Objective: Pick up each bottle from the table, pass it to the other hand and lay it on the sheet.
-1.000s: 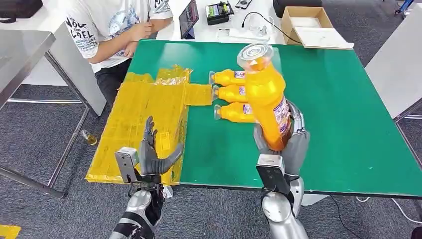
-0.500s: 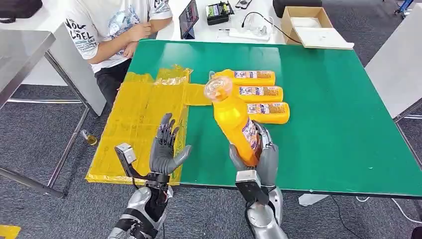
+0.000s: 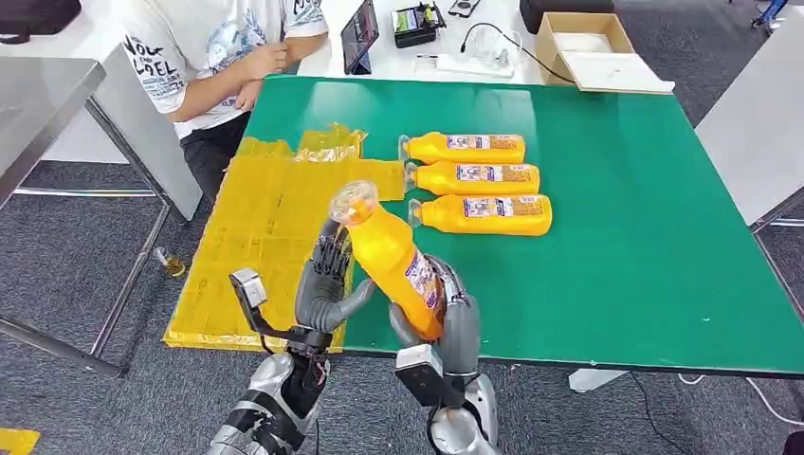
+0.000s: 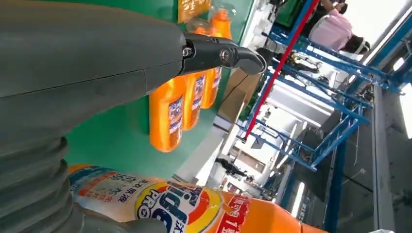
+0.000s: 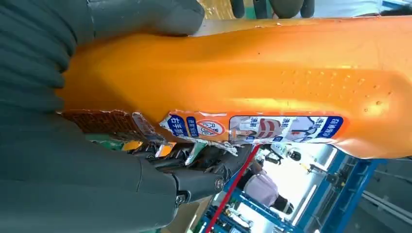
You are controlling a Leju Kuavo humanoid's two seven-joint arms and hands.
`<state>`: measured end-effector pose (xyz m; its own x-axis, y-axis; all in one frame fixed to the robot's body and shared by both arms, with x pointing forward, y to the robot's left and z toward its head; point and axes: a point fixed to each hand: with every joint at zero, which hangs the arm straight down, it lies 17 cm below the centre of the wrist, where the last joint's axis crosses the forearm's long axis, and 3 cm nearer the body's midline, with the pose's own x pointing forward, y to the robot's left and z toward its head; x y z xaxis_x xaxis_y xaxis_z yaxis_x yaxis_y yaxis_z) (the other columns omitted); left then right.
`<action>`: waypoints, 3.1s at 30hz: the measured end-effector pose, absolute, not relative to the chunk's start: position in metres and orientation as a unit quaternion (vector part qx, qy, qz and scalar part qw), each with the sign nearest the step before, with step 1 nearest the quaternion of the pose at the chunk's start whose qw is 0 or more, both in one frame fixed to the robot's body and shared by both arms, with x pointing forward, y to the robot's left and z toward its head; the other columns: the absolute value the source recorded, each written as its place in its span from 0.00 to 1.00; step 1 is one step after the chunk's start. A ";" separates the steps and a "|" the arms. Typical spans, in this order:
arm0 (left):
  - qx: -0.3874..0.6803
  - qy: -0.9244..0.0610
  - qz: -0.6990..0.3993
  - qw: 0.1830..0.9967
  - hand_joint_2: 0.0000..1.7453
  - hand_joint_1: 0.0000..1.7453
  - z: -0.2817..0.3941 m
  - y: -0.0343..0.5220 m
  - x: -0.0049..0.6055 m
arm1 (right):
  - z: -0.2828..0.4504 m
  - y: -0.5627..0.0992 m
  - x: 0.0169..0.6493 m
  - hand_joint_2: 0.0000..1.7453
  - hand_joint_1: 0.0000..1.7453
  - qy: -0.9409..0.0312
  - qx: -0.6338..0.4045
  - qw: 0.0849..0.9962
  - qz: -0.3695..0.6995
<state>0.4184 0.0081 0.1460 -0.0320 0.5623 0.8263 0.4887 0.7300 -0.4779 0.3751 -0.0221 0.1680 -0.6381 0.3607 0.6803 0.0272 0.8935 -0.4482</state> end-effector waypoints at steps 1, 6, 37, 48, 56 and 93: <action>-0.366 -0.717 0.031 0.592 1.00 0.00 0.146 0.008 0.418 | 0.167 -0.022 0.375 1.00 1.00 -0.882 -0.110 0.412 0.203; -0.364 -0.717 0.030 0.593 1.00 0.00 0.144 0.010 0.419 | 0.165 -0.019 0.375 1.00 1.00 -0.881 -0.107 0.412 0.208; -0.407 -0.687 0.009 0.602 1.00 0.00 0.128 -0.007 0.397 | 0.132 -0.055 0.413 1.00 1.00 -0.850 -0.150 0.467 0.193; -0.409 -0.688 0.000 0.599 1.00 0.00 0.133 -0.012 0.399 | 0.118 -0.017 0.400 1.00 1.00 -0.843 -0.154 0.444 0.261; -0.415 -0.686 -0.001 0.598 1.00 0.00 0.136 -0.014 0.402 | 0.106 0.014 0.389 1.00 1.00 -0.838 -0.126 0.436 0.303; -0.416 -0.684 0.007 0.599 1.00 1.00 0.127 -0.008 0.403 | 0.093 0.051 0.373 1.00 1.00 -0.826 -0.073 0.447 0.335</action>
<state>0.4026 -0.0084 0.1269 0.0648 0.5783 0.8132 0.5607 0.6530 -0.5091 0.3729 0.0515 0.0930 -0.5903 0.4199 0.6893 -0.1782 0.7651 -0.6188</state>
